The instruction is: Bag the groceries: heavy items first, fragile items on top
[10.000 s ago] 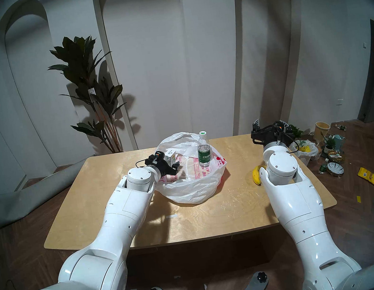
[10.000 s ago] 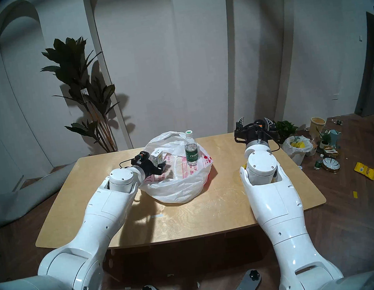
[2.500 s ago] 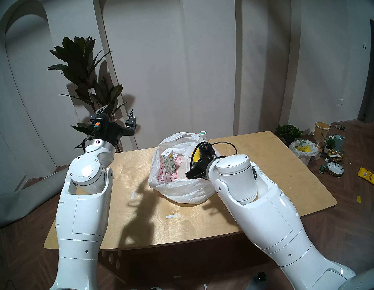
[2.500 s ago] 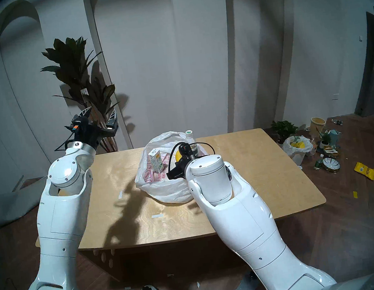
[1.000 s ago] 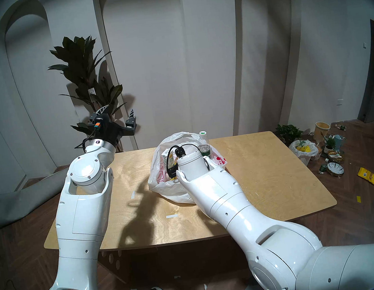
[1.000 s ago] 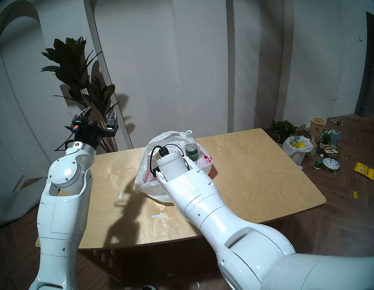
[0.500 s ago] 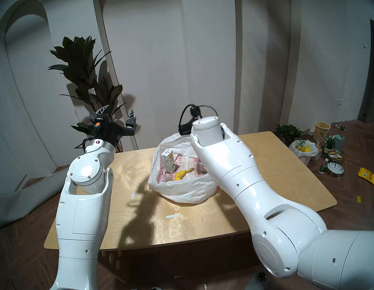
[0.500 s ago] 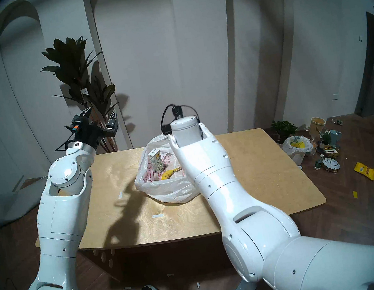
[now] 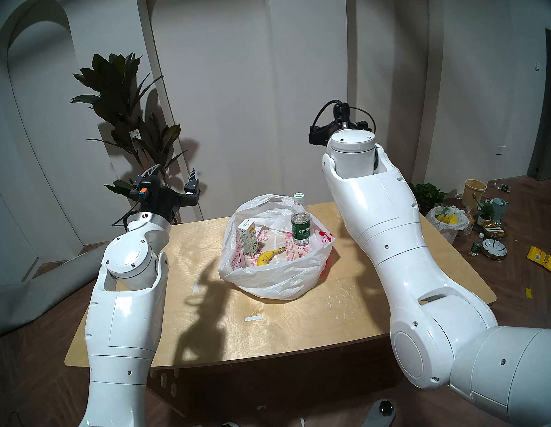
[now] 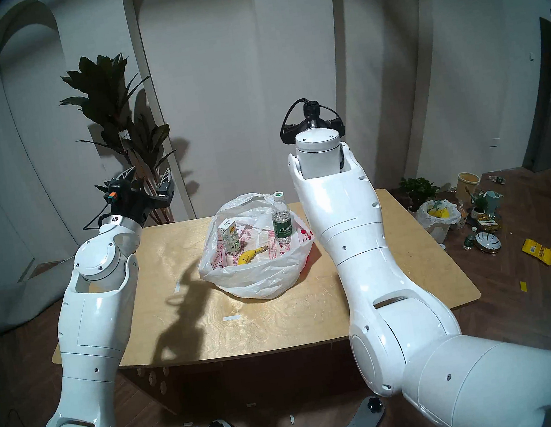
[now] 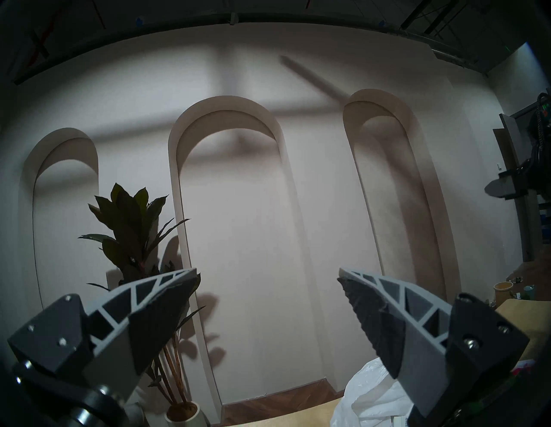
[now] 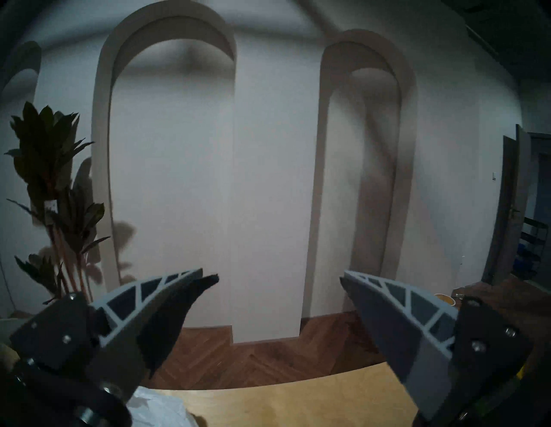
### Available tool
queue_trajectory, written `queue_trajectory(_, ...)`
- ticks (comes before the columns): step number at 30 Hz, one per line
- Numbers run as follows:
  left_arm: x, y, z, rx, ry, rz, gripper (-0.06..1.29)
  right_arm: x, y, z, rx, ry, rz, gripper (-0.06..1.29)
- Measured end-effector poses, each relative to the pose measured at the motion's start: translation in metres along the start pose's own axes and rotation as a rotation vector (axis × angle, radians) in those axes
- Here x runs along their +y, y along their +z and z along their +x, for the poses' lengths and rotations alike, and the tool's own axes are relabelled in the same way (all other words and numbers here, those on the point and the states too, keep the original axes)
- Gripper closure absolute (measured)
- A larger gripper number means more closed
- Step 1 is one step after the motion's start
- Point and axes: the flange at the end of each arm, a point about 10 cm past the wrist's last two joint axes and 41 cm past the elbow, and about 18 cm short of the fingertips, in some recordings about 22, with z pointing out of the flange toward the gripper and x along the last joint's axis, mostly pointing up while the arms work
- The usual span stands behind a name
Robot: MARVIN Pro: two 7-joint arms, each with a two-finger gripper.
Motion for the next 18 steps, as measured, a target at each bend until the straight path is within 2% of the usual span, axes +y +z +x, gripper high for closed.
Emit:
queue_trajectory(11, 0.002, 0.0, 0.002, 0.011, -0.036, 0.018, -0.02, 0.003, -0.031, -0.027, -0.018, 0.043, 0.01, -0.02)
queue_trajectory(18, 0.013, 0.001, 0.002, 0.016, -0.059, 0.003, -0.02, 0.002, -0.052, -0.049, -0.053, 0.056, 0.031, -0.02)
